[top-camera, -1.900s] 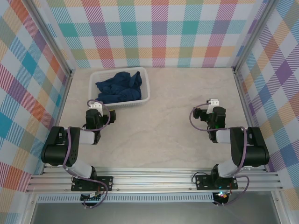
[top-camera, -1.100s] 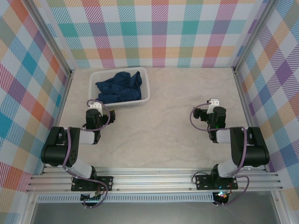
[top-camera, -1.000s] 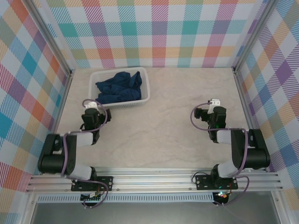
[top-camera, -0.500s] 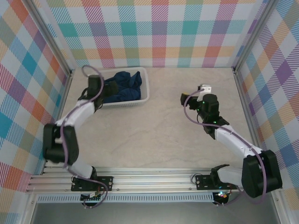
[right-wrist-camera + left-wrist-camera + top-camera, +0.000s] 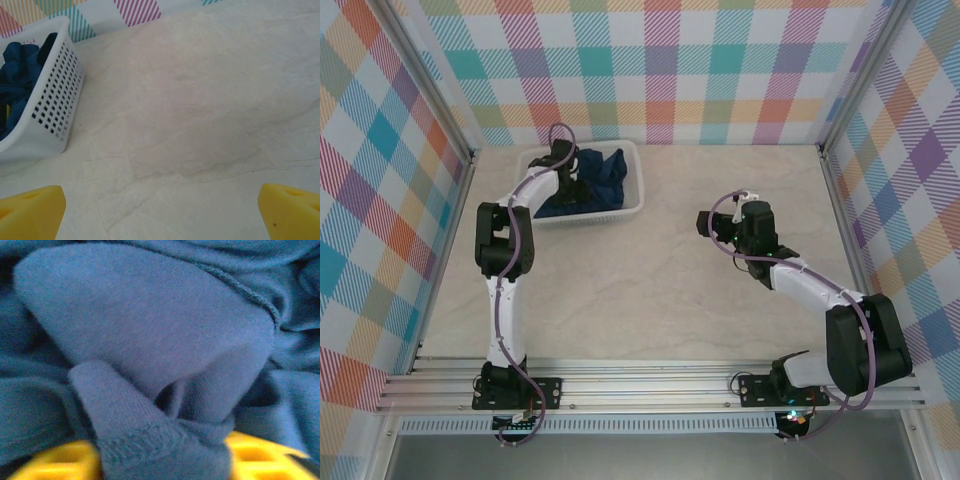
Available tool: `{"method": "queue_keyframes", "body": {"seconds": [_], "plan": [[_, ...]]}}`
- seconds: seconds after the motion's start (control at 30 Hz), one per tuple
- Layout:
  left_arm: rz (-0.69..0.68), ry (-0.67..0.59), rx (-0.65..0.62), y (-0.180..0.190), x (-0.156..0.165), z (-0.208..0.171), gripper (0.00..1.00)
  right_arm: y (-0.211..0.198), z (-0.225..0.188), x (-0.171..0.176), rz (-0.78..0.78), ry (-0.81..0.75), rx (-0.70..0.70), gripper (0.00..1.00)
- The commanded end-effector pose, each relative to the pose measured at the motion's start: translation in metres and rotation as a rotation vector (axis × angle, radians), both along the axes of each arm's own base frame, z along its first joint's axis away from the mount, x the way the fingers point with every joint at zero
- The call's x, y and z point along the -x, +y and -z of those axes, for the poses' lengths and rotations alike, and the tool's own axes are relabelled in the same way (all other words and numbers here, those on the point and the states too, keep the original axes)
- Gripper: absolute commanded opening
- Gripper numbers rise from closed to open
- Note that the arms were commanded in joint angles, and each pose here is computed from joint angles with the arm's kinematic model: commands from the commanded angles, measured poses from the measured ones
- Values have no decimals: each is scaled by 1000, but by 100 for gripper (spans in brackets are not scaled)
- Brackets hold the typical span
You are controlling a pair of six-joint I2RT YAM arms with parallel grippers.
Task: Fold the inside-out t-shirt
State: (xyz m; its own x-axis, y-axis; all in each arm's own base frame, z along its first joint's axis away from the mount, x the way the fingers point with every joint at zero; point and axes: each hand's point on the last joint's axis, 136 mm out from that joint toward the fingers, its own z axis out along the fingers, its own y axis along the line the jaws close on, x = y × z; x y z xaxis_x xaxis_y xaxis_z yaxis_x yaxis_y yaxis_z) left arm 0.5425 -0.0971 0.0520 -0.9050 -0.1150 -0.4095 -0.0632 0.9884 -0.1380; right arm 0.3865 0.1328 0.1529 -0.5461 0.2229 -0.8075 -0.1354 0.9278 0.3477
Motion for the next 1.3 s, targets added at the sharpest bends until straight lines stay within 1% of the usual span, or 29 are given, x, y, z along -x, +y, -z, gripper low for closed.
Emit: {"method": "queue_keyframes", "body": {"seconds": [0.0, 0.03, 0.07, 0.13, 0.23, 0.27, 0.33, 0.37, 0.43, 0.47, 0.53, 0.6, 0.7, 0.83, 0.93, 0.97, 1.03, 1.07, 1.13, 1.17, 1.2, 1.27], "plan": [[47, -27, 60, -15, 0, -20, 10, 3, -7, -1, 12, 15, -29, 99], [44, -91, 63, -15, -5, -43, 2, 1, -9, 0, 16, 15, -22, 99], [35, -174, 69, -13, -9, -73, 0, 0, -11, 1, 19, 15, -14, 99], [17, -359, 111, -13, -9, -145, 0, -3, -21, 3, 22, 0, -2, 100], [8, -664, 252, -20, 15, -261, 0, -10, -38, 8, 38, -34, 18, 100], [16, -756, 303, -24, 28, -297, 0, -13, -43, 10, 49, -47, 28, 100], [52, -888, 378, -36, 55, -354, 0, -19, -55, 12, 63, -76, 43, 100], [91, -939, 414, -48, 70, -378, 0, -21, -61, 14, 70, -88, 53, 100], [186, -1001, 475, -77, 97, -414, 0, -26, -72, 15, 77, -96, 84, 100], [247, -1013, 498, -96, 111, -427, 0, -28, -78, 16, 82, -93, 105, 100], [361, -1007, 531, -134, 134, -439, 0, -36, -91, 18, 101, -97, 147, 100], [437, -966, 550, -167, 146, -431, 0, -46, -105, 22, 136, -107, 179, 100], [503, -879, 553, -207, 148, -402, 0, -68, -131, 33, 217, -136, 202, 100], [551, -734, 528, -253, 142, -343, 1, -100, -157, 56, 353, -179, 231, 100], [624, -600, 548, -293, 148, -288, 9, -111, -164, 68, 395, -207, 250, 100], [647, -541, 547, -305, 149, -265, 17, -113, -164, 70, 398, -212, 256, 100], [655, -436, 504, -314, 148, -224, 45, -111, -160, 69, 383, -201, 270, 100], [634, -403, 446, -308, 143, -206, 59, -109, -156, 67, 372, -183, 272, 100], [606, -410, 309, -288, 135, -187, 79, -99, -147, 63, 321, -157, 267, 99], [585, -432, 218, -273, 129, -180, 96, -92, -141, 61, 286, -141, 258, 99], [558, -445, 138, -256, 123, -173, 100, -84, -136, 58, 247, -126, 242, 99], [516, -428, 2, -222, 111, -152, 100, -69, -124, 53, 181, -94, 205, 99]]}}
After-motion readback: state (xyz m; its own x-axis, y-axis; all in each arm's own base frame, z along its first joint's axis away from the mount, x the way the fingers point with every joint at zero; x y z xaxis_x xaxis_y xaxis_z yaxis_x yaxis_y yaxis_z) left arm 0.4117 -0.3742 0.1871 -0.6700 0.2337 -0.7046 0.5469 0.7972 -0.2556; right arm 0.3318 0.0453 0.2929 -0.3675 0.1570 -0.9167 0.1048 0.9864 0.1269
